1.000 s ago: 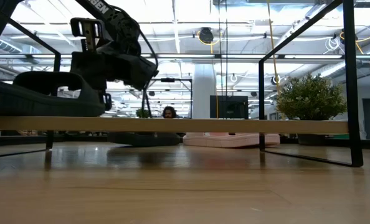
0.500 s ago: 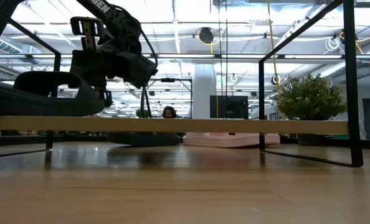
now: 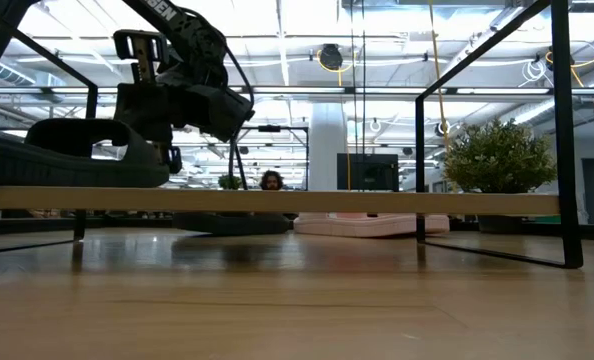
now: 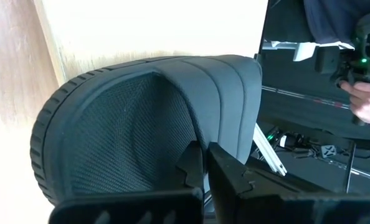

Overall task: Pick and place slides into the shelf
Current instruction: Put the left black slides on the shelf

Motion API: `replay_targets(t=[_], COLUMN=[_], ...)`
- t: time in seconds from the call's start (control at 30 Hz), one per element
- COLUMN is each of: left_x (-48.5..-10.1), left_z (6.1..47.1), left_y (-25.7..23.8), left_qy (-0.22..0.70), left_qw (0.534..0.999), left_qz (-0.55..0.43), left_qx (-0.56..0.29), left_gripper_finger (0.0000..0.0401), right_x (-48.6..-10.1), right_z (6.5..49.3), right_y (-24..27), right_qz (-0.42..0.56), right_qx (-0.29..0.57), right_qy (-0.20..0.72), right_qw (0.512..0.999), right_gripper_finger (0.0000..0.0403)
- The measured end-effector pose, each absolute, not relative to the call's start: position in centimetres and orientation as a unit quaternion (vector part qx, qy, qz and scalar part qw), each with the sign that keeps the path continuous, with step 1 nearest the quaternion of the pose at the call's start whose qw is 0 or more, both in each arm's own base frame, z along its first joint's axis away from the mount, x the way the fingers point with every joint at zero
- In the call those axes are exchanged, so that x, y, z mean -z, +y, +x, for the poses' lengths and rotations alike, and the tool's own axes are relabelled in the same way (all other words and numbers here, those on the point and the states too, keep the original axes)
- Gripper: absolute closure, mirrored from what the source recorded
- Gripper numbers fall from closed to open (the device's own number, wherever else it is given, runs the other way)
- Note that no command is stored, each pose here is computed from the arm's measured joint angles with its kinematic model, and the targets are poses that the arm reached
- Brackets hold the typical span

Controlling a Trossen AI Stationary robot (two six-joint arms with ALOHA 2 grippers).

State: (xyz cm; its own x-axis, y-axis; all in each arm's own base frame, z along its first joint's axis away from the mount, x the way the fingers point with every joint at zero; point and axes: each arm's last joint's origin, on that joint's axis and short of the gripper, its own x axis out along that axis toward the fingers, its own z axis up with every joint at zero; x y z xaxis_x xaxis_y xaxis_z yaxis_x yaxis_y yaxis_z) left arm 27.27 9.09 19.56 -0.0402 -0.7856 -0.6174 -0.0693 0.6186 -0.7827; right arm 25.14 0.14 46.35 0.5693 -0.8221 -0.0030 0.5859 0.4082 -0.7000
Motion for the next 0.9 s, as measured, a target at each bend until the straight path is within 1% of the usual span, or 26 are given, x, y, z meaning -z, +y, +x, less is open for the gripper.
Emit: replay_targets(t=[0.1, 0.63, 0.9], left_x=[-19.55, -19.44, -19.46], left_z=[27.26, 27.17, 27.16], left_y=[9.10, 9.20, 9.17], left_qy=[0.661, 0.683, 0.685], left_qw=[0.612, 0.604, 0.600], left_qz=[-0.322, -0.311, -0.320], left_qx=[0.291, 0.269, 0.263], left_gripper_finger=[0.0394, 0.0320, 0.0292], right_x=[-46.35, -46.36, -46.35], right_z=[25.14, 25.13, 25.13], right_y=[0.14, 0.14, 0.14], right_qz=[-0.334, -0.335, -0.335], right_qx=[0.429, 0.429, 0.429], right_qy=[0.177, 0.177, 0.177], right_qw=[0.820, 0.820, 0.820], right_gripper_finger=[0.0206, 0.0206, 0.0206])
